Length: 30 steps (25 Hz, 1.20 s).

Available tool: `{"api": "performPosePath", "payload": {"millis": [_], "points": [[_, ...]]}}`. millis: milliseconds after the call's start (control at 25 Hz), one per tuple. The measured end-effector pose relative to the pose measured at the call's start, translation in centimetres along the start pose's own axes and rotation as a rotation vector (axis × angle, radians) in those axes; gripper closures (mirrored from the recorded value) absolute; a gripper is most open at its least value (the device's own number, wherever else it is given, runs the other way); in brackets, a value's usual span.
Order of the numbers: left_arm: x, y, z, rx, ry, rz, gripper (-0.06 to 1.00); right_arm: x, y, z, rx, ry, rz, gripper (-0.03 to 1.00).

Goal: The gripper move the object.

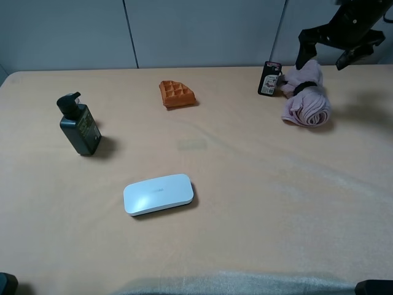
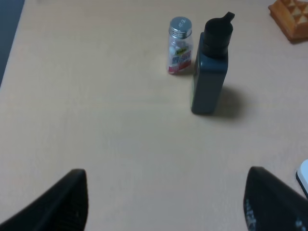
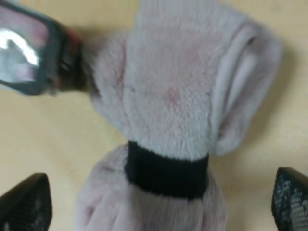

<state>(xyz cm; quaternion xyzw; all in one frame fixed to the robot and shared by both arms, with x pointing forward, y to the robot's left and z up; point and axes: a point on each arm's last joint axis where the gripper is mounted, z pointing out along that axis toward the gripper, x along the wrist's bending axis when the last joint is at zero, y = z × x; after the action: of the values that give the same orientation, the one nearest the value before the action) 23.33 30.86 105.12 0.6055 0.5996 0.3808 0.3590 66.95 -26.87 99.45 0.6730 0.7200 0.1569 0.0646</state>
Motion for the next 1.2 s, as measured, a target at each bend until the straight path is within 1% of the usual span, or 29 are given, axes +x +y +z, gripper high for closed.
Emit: {"api": "performPosePath", "payload": {"millis": [80,280,440,560,680,800,920,1040,1120,1200], "points": [[0.0,0.0,0.0,0.0,0.0,0.0,0.21,0.3,0.1,-2.0,-0.039,0.002,0.02,0.27],[0.0,0.0,0.0,0.0,0.0,0.0,0.21,1.0,-0.4,-7.5,-0.118,0.007,0.019,0.27],[0.0,0.0,0.0,0.0,0.0,0.0,0.21,1.8,-1.8,-13.3,-0.198,0.008,0.001,0.27],[0.0,0.0,0.0,0.0,0.0,0.0,0.21,2.2,-3.4,-17.9,-0.273,-0.008,-0.02,0.27],[0.0,0.0,0.0,0.0,0.0,0.0,0.21,2.6,-5.9,-22.7,-0.346,-0.031,-0.031,0.27],[0.0,0.0,0.0,0.0,0.0,0.0,0.21,2.8,-9.0,-26.4,-0.414,-0.059,-0.026,0.27],[0.0,0.0,0.0,0.0,0.0,0.0,0.21,2.6,-12.6,-28.2,-0.451,-0.106,-0.013,0.27],[0.0,0.0,0.0,0.0,0.0,0.0,0.21,2.2,-16.4,-28.5,-0.461,-0.152,0.01,0.27],[0.0,0.0,0.0,0.0,0.0,0.0,0.21,2.0,-19.1,-28.6,-0.489,-0.175,0.021,0.27],[0.0,0.0,0.0,0.0,0.0,0.0,0.21,1.9,-22.2,-29.0,-0.546,-0.195,0.029,0.27]]}}
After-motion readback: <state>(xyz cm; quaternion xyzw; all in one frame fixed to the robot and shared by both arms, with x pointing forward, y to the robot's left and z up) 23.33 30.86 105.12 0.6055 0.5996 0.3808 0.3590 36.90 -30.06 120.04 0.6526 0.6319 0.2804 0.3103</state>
